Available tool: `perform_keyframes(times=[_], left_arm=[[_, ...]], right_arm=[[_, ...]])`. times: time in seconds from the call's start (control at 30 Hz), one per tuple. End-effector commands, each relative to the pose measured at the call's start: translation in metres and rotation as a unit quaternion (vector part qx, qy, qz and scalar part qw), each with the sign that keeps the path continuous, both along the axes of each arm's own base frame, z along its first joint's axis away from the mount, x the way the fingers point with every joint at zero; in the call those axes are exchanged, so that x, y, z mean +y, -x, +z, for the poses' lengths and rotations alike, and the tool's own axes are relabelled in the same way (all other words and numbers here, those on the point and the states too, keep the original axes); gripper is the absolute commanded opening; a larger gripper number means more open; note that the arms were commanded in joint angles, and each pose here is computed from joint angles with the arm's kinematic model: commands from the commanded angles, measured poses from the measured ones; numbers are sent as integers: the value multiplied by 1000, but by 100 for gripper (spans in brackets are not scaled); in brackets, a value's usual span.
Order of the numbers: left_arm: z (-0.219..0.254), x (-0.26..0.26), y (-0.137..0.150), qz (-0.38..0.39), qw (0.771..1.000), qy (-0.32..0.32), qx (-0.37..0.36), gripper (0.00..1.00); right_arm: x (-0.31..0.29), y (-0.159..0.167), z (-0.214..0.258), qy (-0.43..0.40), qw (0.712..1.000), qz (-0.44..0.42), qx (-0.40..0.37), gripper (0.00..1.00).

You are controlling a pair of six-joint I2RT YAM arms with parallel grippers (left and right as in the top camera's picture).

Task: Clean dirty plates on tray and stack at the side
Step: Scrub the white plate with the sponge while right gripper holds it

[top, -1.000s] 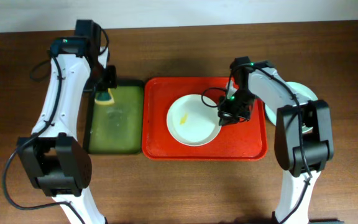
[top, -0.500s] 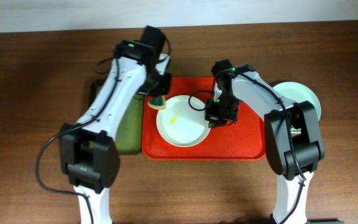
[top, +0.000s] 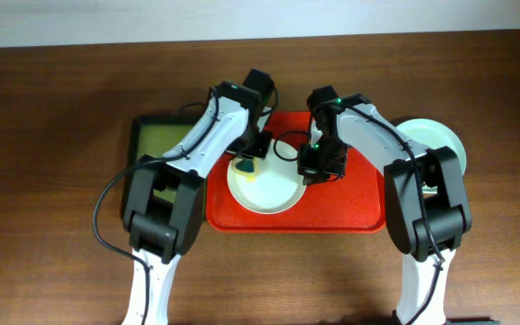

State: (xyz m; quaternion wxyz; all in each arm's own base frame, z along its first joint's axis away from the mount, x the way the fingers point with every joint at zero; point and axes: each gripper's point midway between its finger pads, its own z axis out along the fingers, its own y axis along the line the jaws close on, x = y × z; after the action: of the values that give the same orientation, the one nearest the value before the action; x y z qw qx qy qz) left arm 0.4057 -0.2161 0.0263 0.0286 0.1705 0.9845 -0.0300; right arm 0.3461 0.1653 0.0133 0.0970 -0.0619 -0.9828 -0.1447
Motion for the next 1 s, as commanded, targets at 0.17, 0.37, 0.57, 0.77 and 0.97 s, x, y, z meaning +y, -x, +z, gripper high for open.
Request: perform_keyframes(times=[0.17, 0.37, 0.57, 0.77, 0.97], left_arm=[[-26, -41, 57, -64, 993, 63, 73, 0], [89, -15, -9, -16, 991, 120, -53, 0], [29, -2, 20, -11, 999, 52, -13, 0], [-33, 27, 41, 68, 997, -29, -20, 0], [15, -46, 56, -16, 978, 196, 64, 0]], right_arm=[[-5, -1, -2, 20, 1000, 9, -12, 4], [-5, -1, -2, 20, 1000, 9, -11, 4], [-5, -2, -2, 20, 1000, 9, -13, 4], [-5, -2, -2, 20, 1000, 9, -13, 4], [-4, -3, -2, 19, 1000, 9, -15, 4]])
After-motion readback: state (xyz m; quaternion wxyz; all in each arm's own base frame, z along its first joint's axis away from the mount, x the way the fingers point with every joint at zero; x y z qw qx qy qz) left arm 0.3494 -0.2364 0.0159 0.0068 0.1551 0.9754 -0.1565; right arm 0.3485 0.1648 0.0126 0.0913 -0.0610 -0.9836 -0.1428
